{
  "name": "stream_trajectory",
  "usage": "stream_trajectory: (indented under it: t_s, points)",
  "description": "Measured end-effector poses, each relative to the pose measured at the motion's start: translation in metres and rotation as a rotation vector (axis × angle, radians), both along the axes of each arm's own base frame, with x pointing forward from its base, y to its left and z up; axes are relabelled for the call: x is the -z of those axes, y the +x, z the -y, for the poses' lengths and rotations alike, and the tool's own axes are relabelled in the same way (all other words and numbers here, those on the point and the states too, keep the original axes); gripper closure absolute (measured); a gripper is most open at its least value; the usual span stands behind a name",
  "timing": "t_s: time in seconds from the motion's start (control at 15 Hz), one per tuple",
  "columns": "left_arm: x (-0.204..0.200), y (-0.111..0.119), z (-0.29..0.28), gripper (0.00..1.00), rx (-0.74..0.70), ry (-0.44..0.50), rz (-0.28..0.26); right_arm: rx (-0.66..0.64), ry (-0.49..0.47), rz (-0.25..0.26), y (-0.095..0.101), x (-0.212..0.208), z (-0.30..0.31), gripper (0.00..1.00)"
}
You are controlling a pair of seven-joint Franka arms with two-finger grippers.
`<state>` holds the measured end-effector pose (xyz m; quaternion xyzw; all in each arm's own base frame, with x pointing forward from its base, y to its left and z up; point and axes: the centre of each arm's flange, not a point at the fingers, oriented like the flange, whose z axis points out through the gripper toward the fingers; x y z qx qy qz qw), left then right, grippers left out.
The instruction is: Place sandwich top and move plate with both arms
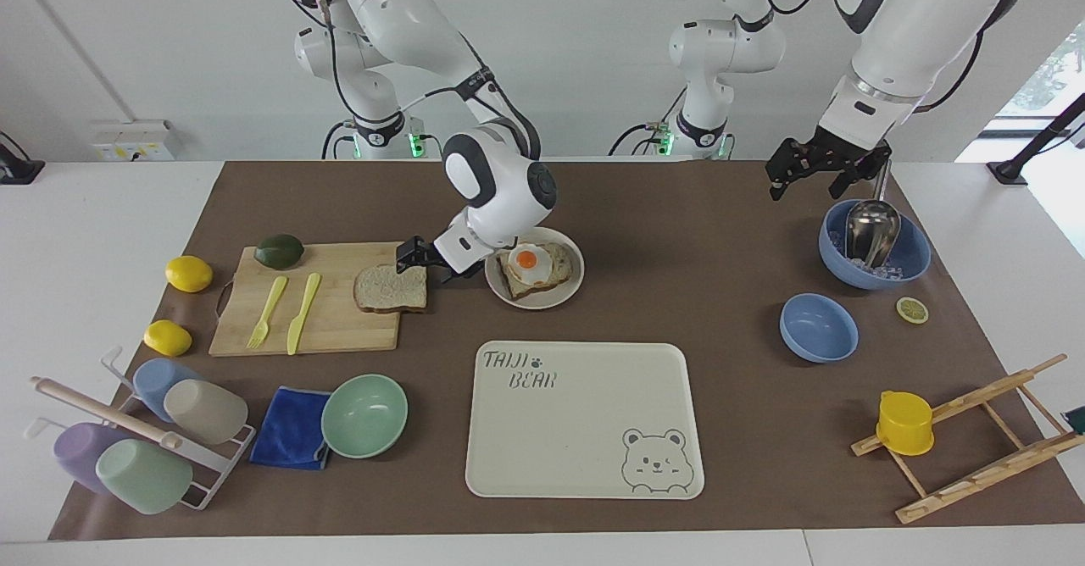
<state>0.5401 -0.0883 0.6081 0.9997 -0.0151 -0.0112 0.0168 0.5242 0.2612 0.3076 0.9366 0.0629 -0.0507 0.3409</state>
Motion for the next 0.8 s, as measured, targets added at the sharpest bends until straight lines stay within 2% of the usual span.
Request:
stream_trajectory:
  t_s: [0.33,0.6,0.8]
  points:
    - [0.001,0.001,-0.006,0.00,-0.011,0.000,-0.002,0.032,0.018,0.026,-0.008,0.024,0.009,0.00]
    - [0.001,0.001,-0.006,0.00,-0.011,0.000,-0.001,0.029,0.021,0.022,-0.019,0.034,0.013,0.00]
    - [0.000,0.001,-0.006,0.00,-0.011,0.000,0.002,0.043,0.017,0.019,-0.019,0.034,0.022,0.00]
